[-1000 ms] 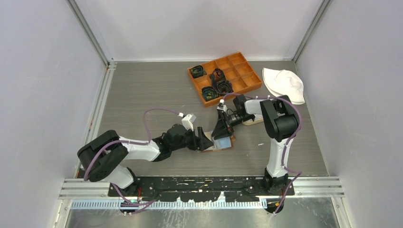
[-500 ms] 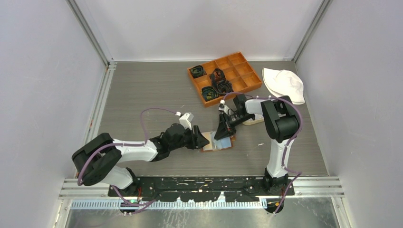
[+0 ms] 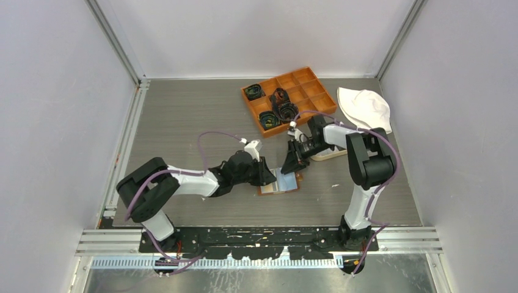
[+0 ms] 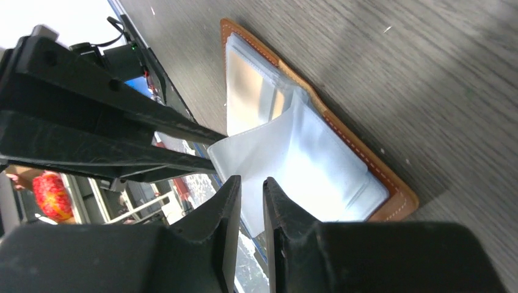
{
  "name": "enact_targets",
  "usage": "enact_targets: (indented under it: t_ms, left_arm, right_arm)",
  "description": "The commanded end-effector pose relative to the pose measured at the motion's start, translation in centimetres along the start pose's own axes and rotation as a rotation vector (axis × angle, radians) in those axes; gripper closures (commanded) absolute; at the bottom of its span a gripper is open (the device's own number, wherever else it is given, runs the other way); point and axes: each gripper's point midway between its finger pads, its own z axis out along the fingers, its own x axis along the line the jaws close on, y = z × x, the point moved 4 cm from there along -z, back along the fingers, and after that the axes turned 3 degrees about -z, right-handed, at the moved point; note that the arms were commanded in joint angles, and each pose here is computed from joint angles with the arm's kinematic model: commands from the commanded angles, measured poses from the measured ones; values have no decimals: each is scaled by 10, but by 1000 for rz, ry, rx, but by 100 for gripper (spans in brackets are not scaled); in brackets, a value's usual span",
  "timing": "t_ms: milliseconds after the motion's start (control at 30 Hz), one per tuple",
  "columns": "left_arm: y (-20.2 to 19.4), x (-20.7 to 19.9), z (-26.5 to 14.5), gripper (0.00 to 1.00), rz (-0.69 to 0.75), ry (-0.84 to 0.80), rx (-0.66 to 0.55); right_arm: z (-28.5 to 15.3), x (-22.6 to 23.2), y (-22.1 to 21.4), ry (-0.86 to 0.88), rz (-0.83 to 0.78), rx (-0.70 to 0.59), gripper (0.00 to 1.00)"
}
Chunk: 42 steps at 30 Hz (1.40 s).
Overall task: Put the credit cards into the card holder
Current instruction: Turn over the card slot in the card holder, then pick up the credit card from the storage box.
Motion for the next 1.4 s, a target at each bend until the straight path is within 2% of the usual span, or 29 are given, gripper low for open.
enact_targets:
  t_ms: [0, 233, 367, 400, 433, 500, 533, 567, 633, 733, 800, 867, 967, 1067, 1233, 1367]
  left_arm:
    - [7, -16, 17, 79, 31, -53, 22]
    - [13, -37, 45, 72, 53, -122, 68]
    - [33, -51, 38, 68, 131, -129, 18]
    - [40, -57, 33, 67, 157, -134, 1]
    - [47, -64, 26, 67, 187, -145, -24]
    - [60, -72, 10, 65, 245, -158, -85]
    - [68, -77, 0, 63, 279, -166, -122]
    - [74, -80, -9, 59, 312, -168, -156]
    - [89, -85, -31, 46, 390, -161, -239]
    - [101, -82, -55, 22, 472, -131, -332]
    - [109, -75, -68, 13, 506, -84, -394]
    - [114, -68, -76, 4, 522, -47, -444]
    - [110, -62, -67, 3, 521, -56, -459]
    - [110, -63, -57, 7, 525, -37, -419]
    - [111, -71, -57, 7, 477, -135, -512]
    - [98, -67, -31, 8, 387, -135, -440]
  right_arm:
    - [-23, 29, 11, 14, -149, -52, 74]
    - [-73, 57, 12, -149, -421, -160, 73]
    - [-129, 70, 14, -361, -623, -348, 67]
    - [-145, 71, 15, -431, -666, -410, 62]
    - [-159, 72, 14, -499, -709, -464, 52]
    - [-180, 78, 17, -607, -787, -581, 15]
    - [-185, 81, 17, -629, -806, -625, 3]
    - [-188, 85, 19, -627, -820, -664, 1]
    - [-186, 87, 23, -584, -783, -698, 1]
    - [-177, 79, 38, -501, -682, -610, 0]
    - [-174, 74, 49, -446, -626, -549, 0]
    - [-184, 60, 63, -424, -551, -548, 4]
    - [-188, 35, 79, -427, -474, -524, 12]
    - [-190, 5, 86, -455, -418, -473, 18]
    - [-194, -32, 87, -445, -328, -456, 28]
    - [-182, -52, 86, -404, -263, -403, 36]
